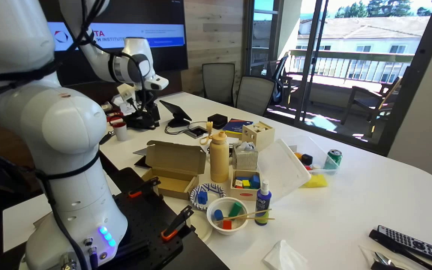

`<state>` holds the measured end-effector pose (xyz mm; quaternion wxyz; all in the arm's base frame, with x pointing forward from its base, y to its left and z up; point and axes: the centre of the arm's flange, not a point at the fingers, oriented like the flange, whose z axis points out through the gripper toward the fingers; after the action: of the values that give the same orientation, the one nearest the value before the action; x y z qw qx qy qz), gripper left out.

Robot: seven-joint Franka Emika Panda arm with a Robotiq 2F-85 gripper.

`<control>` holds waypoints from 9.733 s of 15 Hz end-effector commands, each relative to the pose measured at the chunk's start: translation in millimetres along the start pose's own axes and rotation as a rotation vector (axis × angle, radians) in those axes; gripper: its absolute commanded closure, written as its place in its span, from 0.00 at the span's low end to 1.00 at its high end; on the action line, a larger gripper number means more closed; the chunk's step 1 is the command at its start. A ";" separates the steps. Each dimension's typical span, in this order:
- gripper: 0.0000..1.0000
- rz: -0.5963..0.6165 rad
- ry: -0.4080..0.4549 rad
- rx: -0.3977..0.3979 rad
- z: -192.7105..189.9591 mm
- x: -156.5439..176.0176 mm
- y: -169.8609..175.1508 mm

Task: Open the laptop

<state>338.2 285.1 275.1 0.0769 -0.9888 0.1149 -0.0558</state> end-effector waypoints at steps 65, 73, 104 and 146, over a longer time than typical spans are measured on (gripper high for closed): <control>0.00 0.382 0.314 0.297 280.1 -130.8 -91.9; 0.00 0.300 0.380 0.291 249.1 -126.8 -104.6; 0.00 -0.022 0.495 0.241 200.1 -45.6 -133.0; 0.00 -0.335 0.678 0.250 131.9 53.5 -187.9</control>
<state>442.6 460.2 136.9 0.1358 -0.9217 -0.0074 -0.3633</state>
